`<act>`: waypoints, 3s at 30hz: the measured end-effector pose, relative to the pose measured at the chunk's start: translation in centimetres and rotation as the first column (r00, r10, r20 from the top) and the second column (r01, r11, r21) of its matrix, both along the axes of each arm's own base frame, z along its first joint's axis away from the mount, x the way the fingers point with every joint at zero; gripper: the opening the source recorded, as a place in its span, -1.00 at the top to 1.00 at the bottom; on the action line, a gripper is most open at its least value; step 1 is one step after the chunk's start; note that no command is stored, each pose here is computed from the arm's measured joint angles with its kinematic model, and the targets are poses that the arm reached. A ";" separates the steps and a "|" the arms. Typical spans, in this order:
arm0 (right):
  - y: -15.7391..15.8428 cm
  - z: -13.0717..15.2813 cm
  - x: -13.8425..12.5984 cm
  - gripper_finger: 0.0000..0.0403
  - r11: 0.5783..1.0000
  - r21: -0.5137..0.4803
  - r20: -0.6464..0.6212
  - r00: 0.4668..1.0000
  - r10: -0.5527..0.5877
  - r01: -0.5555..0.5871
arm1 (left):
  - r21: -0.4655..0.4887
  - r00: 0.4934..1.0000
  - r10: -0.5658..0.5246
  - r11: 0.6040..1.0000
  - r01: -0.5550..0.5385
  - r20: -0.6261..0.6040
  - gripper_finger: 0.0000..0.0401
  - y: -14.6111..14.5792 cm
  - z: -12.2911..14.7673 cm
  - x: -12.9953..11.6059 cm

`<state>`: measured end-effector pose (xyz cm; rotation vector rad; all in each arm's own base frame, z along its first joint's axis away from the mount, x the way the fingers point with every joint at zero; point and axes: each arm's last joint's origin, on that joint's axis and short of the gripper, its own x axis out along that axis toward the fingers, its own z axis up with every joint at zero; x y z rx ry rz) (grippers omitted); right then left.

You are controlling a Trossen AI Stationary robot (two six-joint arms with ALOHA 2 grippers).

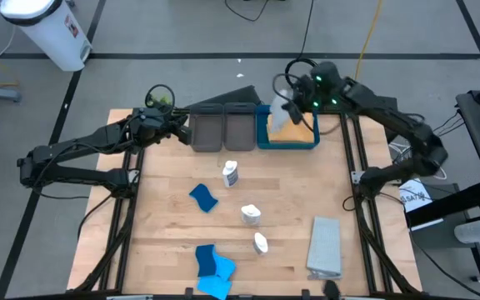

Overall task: Pick & Place Kitchen Items
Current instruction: Put the gray towel into the blue bin

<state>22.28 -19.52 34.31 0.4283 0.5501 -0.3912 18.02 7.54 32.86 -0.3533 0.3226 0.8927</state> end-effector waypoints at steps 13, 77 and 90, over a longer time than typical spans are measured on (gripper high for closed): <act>-2.4 -3.1 1.8 1.00 0.999 -0.016 -0.112 0.993 -0.039 0.037 | 0.002 1.000 -0.002 1.000 0.002 -0.002 0.84 0.0 0.0 0.0; 15.9 -9.2 -5.8 -0.37 0.881 0.383 -0.392 0.814 0.428 -0.279 | 0.001 1.000 -0.002 1.000 0.002 -0.001 0.84 0.0 0.0 0.0; 21.1 -17.0 -5.8 -0.36 0.781 0.584 -0.458 0.705 0.542 -0.221 | 0.001 1.000 -0.002 1.000 0.002 -0.001 0.84 0.0 0.0 0.0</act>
